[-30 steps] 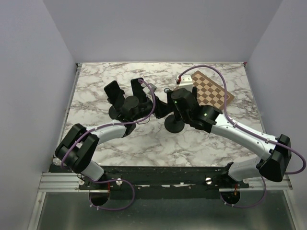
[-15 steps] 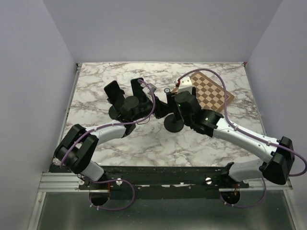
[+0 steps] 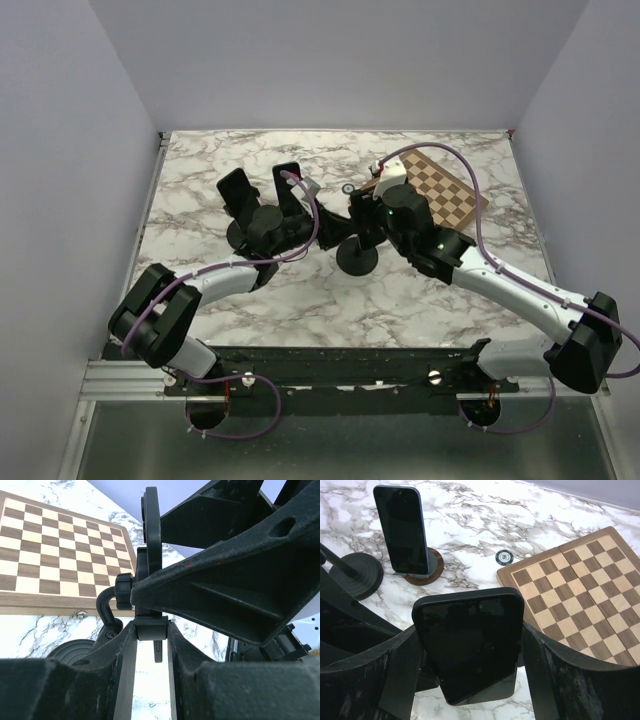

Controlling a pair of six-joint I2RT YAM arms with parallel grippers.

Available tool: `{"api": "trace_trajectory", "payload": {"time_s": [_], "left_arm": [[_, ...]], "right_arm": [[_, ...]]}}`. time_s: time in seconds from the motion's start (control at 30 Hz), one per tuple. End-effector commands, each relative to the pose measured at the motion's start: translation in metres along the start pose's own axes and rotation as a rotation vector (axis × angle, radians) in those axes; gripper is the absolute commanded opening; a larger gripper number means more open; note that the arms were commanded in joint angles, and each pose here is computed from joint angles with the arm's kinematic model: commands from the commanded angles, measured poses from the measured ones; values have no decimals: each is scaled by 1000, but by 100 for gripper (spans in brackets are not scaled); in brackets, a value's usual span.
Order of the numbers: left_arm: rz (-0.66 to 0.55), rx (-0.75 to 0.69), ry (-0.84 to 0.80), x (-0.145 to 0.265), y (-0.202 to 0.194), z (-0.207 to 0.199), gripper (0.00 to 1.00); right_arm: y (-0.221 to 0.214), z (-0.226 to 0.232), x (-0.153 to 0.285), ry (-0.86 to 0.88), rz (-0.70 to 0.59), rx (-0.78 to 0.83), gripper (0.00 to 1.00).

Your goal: Remove the phone from the phone stand

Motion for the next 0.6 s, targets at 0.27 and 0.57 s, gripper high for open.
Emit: {"api": "trace_trajectory", "payload": {"time_s": [0.27, 0.57], "left_arm": [[0, 44, -134, 26, -1, -6, 0], [4, 102, -95, 29, 4, 0, 0]], "right_arm": [[-7, -68, -11, -322, -31, 179, 1], [-16, -72, -6, -386, -51, 264, 1]]}}
Point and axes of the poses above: each gripper's point midway between its finger pads, its own x axis back along the fingers, its own z axis along the line the jaws close on, y = z × x, the point moved 5 cm from there along x, back along the fingers, and after that the axes turned 13 degrees about -x, right-handed, at the moved point
